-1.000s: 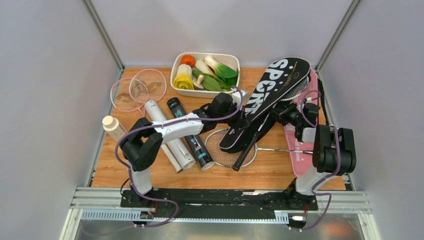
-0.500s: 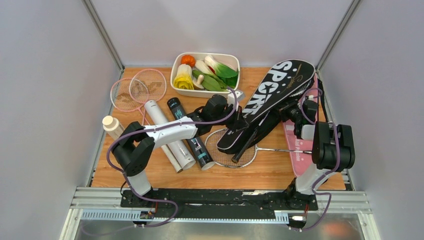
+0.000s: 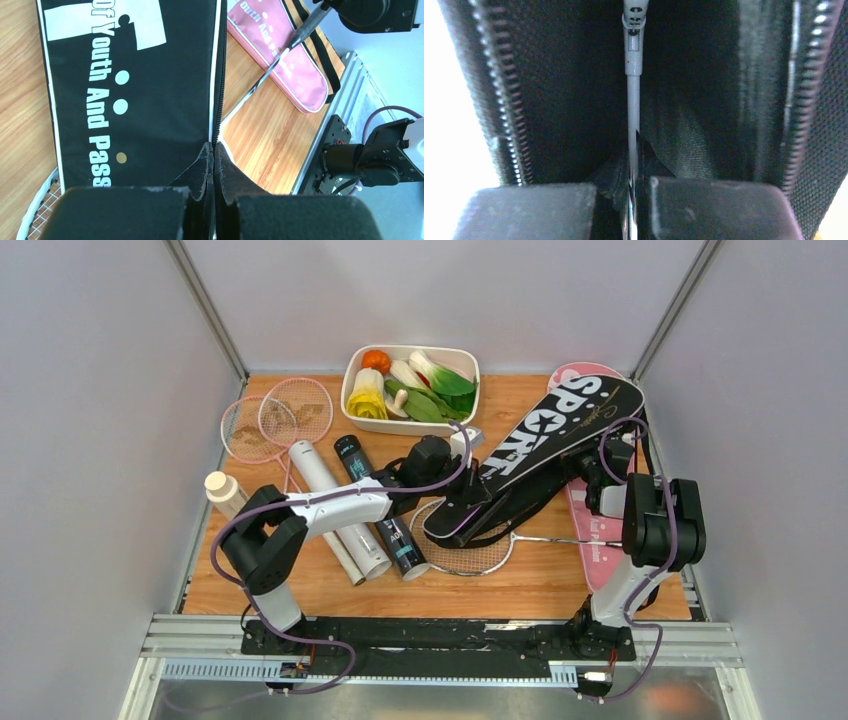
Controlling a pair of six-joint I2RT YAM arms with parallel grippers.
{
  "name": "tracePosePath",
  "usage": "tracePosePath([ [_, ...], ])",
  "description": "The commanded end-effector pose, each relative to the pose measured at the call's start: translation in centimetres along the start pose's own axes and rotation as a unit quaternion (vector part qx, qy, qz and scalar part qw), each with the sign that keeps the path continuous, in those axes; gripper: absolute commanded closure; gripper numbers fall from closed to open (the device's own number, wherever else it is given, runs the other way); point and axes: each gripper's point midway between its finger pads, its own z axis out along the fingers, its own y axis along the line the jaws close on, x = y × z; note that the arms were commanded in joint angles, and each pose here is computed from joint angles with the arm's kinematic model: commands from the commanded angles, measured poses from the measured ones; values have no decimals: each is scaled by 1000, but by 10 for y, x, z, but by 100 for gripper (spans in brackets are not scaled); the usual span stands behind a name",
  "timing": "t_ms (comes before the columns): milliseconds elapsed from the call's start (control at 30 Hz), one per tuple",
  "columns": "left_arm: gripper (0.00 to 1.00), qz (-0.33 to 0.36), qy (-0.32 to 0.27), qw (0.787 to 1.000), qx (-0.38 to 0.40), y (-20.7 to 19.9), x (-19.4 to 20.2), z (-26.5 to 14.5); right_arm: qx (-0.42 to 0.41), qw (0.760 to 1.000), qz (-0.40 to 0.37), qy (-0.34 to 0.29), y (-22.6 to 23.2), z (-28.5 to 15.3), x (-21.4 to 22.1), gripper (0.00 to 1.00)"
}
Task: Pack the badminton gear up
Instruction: Place the racket in the racket bag.
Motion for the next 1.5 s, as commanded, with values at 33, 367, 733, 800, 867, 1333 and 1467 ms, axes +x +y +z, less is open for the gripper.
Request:
tracePosePath([
  [33, 100, 7, -36, 999, 27, -29, -27, -23, -40, 997, -24, -62, 27, 11, -32, 100],
  [367, 100, -29, -27, 999, 20, -31, -27, -26, -16, 996, -20, -88, 17, 18, -39, 100],
  [733, 100, -39, -49, 998, -12, -14, -33, -11, -13, 996, -76, -33, 39, 35, -3, 67],
  [800, 100, -41, -49, 997, -33, -6, -36, -7, 6, 995, -99, 5, 34, 30, 10, 57],
  [867, 100, -38, -53, 997, -52, 1, -40, -4, 34, 989, -134, 45, 25, 21, 22, 49],
  [1333, 100, -45, -69, 990, -110, 34, -51, 13, 70, 912, -357, 189, 25, -67, 45, 33],
  [1467, 100, -44, -75, 989, -115, 37, -57, 14, 38, 867, -449, 211, 49, -93, 44, 29],
])
